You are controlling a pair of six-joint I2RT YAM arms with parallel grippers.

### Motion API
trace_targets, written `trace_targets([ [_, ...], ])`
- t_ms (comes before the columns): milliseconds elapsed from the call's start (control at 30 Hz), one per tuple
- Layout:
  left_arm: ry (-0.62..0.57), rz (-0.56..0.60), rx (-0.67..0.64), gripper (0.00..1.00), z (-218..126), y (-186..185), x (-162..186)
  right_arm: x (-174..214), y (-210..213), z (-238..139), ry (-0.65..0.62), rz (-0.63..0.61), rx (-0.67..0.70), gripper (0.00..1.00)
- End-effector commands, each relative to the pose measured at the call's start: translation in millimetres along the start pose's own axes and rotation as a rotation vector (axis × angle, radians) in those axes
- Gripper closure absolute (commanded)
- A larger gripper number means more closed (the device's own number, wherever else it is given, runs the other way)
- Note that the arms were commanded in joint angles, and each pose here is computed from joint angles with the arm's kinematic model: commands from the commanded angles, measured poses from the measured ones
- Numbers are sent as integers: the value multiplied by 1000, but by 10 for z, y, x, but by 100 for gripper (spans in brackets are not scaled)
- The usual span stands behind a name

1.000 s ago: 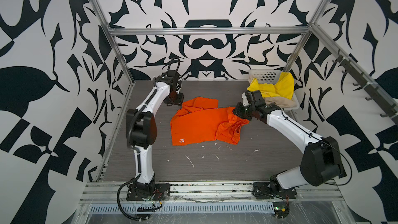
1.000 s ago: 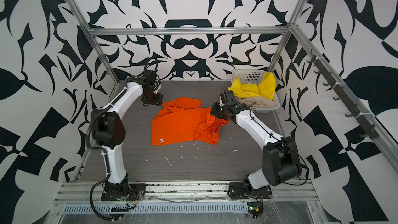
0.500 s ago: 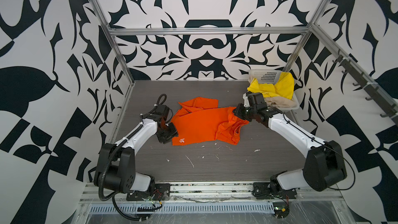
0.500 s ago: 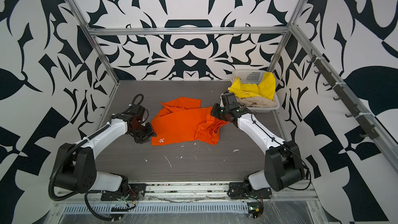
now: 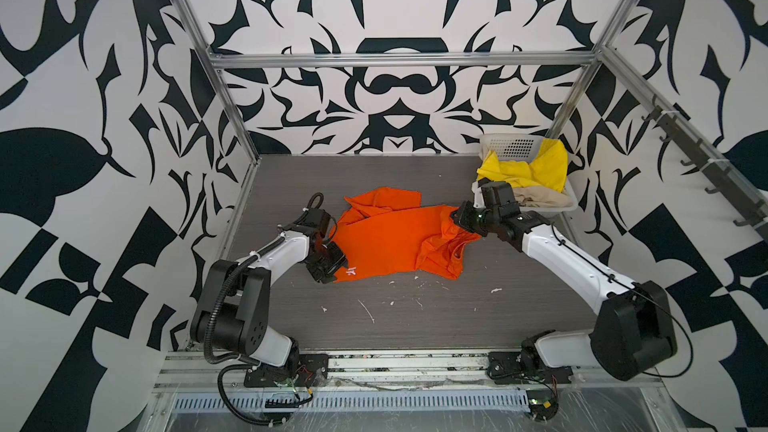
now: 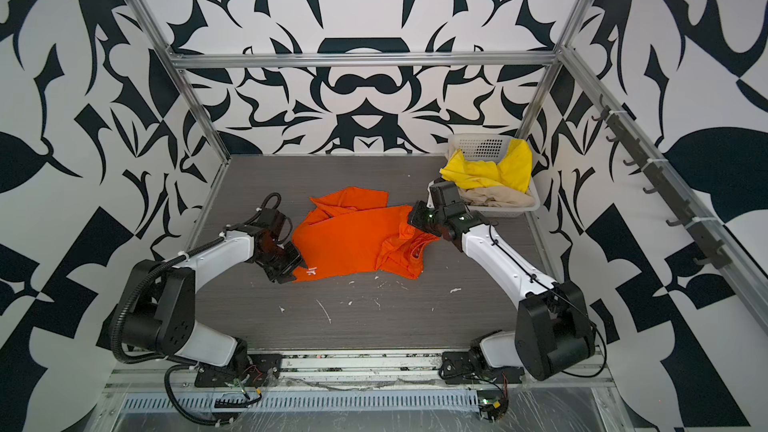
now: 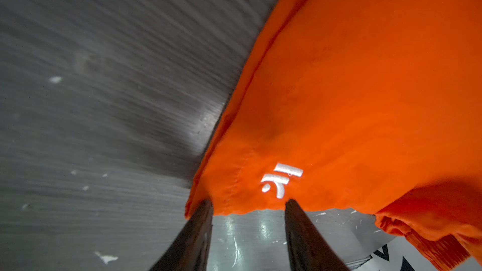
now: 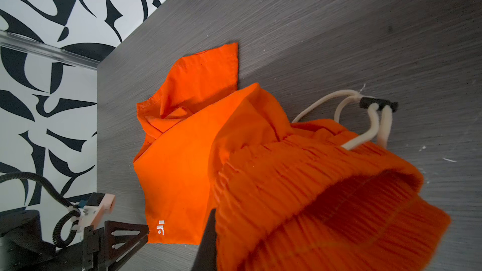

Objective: Fold and stack the shorts
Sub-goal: 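Grasp the shorts leg hem with the left gripper while right holds waistband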

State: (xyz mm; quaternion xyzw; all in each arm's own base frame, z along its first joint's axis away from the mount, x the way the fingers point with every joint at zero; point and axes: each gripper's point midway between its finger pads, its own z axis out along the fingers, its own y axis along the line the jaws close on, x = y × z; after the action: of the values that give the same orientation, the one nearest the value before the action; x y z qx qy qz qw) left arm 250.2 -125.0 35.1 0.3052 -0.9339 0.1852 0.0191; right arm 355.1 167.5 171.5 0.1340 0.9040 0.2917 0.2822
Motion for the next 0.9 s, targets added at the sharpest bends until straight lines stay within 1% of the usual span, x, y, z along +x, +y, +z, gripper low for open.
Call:
trace_targets([
  [0,22,-37,-29,50,68,116,45,-99,141,-114,-46,-13,-49,100],
  [300,-8,-41,-53,48,-78,276,147,-93,139,-126,-43,-9,-47,100],
  [633,11,-41,-68,51,89,301,106,-89,144,-151,-48,-7,-49,100],
  [800,-1,-32,-64,57,153,259,32,-85,145,-164,-49,-9,-49,100],
  [867,-1,-28,-64,63,196,243,-1,-77,139,-166,-47,-9,-49,100],
])
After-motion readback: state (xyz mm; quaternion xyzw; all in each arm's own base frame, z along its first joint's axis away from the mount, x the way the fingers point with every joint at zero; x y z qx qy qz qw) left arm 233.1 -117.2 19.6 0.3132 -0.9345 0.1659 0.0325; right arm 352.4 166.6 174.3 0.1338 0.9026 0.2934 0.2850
